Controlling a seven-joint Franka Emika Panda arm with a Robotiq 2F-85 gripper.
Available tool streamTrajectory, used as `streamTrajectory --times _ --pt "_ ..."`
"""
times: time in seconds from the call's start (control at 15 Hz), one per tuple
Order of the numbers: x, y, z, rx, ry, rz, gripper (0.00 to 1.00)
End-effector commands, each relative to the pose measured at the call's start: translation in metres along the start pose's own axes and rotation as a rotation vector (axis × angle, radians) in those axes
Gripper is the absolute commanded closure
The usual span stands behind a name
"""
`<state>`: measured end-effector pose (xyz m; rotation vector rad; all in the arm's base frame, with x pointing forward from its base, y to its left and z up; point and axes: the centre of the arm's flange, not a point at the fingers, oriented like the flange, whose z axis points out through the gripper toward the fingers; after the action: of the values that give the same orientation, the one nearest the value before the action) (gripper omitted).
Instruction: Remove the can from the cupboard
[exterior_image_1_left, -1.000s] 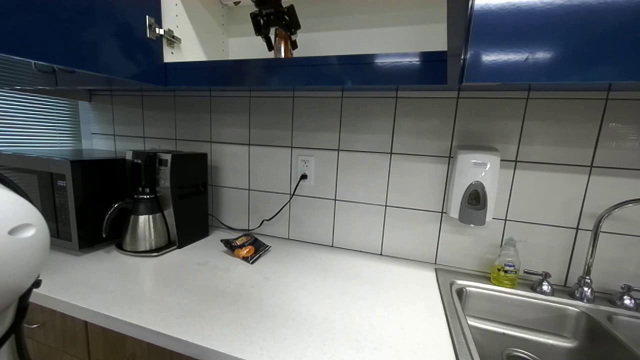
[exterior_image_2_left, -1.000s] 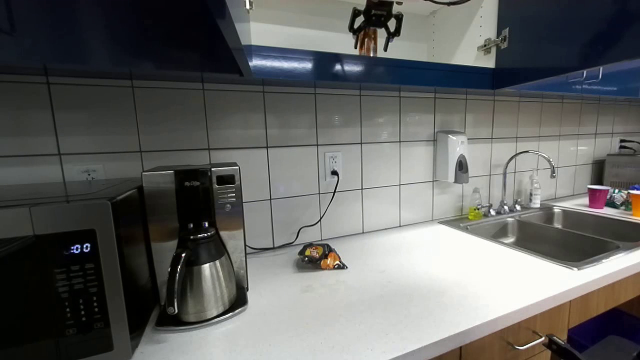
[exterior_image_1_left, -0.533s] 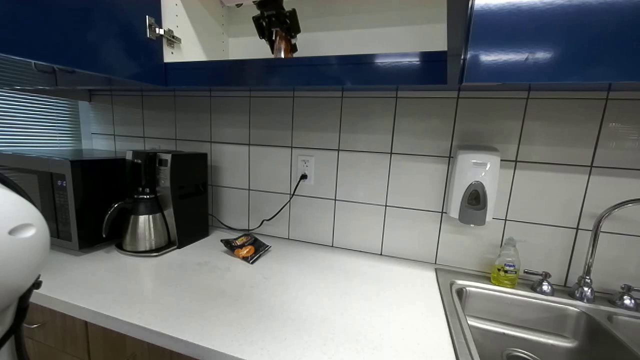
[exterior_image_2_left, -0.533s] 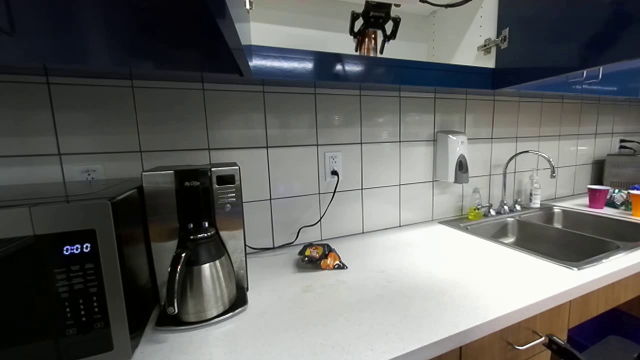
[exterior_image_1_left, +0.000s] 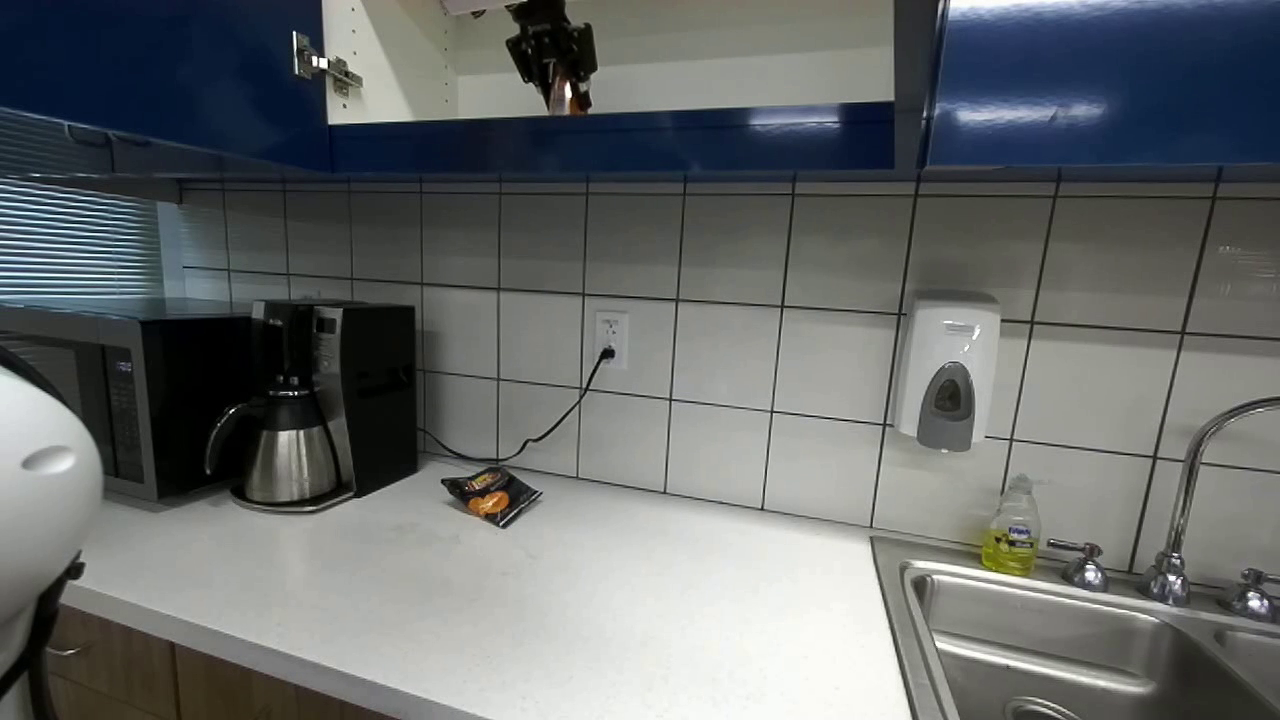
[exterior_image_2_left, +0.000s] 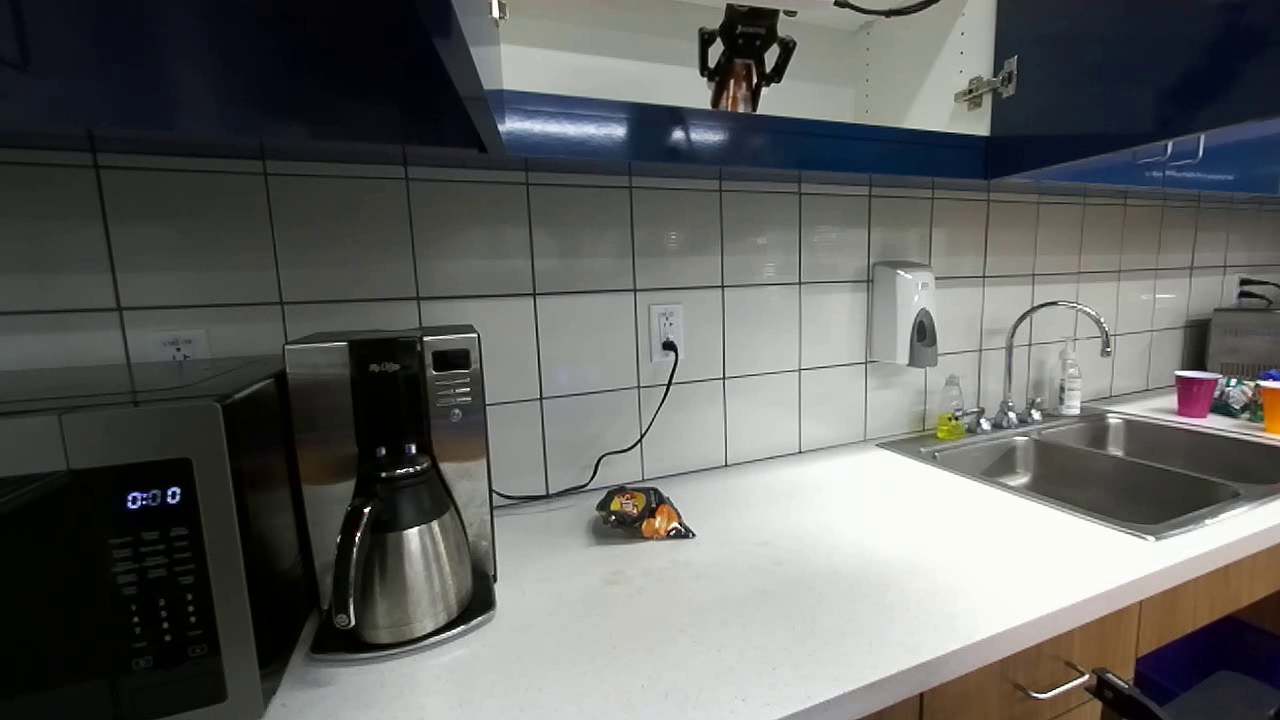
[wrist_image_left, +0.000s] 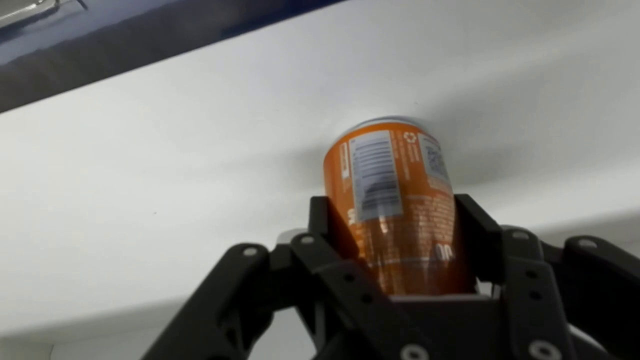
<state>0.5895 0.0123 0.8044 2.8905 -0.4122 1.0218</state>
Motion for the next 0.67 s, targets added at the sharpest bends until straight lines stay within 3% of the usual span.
streamTrajectory --times 0.0,0.6 --pt "0.006 -0.006 -0.008 -0.018 0.004 0.013 0.62" --pt "0.008 -0.004 -0.026 -0.023 0.028 0.015 0.62"
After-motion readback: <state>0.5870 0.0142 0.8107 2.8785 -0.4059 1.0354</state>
